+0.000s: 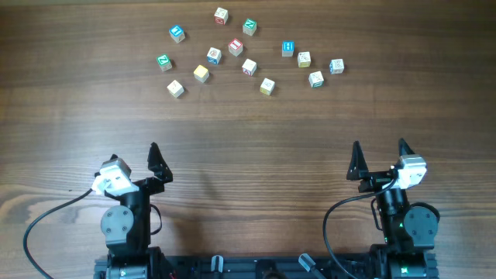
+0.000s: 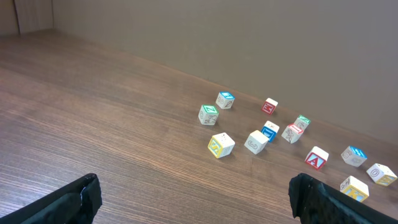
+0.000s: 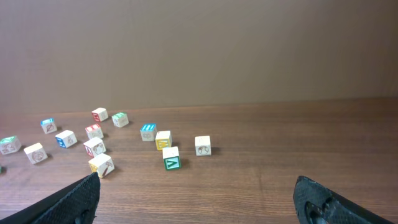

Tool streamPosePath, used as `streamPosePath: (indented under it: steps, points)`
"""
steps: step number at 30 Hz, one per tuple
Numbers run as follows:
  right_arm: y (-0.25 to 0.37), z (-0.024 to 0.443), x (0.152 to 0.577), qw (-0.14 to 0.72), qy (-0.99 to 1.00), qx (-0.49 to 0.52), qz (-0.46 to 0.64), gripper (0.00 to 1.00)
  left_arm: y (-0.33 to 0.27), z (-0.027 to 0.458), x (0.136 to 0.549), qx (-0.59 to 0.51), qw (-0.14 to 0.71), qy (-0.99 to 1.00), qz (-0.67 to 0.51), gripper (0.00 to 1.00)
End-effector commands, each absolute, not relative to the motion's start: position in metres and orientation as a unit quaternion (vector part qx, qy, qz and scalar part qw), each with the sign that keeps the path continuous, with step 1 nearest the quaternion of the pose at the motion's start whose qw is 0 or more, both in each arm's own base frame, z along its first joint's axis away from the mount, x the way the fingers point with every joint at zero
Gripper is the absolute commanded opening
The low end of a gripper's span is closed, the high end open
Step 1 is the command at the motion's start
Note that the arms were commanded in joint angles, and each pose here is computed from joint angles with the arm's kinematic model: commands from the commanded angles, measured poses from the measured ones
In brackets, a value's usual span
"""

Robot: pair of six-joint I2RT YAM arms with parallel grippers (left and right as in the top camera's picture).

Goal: Form a horizontal line

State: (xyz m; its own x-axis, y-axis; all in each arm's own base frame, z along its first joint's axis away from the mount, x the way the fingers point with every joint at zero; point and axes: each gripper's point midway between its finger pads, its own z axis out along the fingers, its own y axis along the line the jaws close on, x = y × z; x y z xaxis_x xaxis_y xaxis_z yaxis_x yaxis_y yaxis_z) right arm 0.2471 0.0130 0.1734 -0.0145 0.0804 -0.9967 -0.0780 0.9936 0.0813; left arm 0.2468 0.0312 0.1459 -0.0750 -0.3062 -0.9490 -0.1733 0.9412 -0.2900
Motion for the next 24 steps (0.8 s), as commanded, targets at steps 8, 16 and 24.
streamPosePath:
  steps: [8,16,24]
  points:
    - [0.017,0.176,0.246,0.705,0.706,-0.01,0.06,0.99,0.043,0.179,0.246,-0.173,0.708,0.684,-0.024,1.0]
    - [0.017,0.176,0.246,0.705,0.706,-0.01,0.06,1.0,0.023,0.289,0.213,-0.148,0.703,0.692,-0.068,1.0]
    - [0.017,0.176,0.246,0.705,0.706,-0.01,0.06,1.0,0.01,0.434,0.237,-0.115,0.594,0.793,-0.071,1.0]
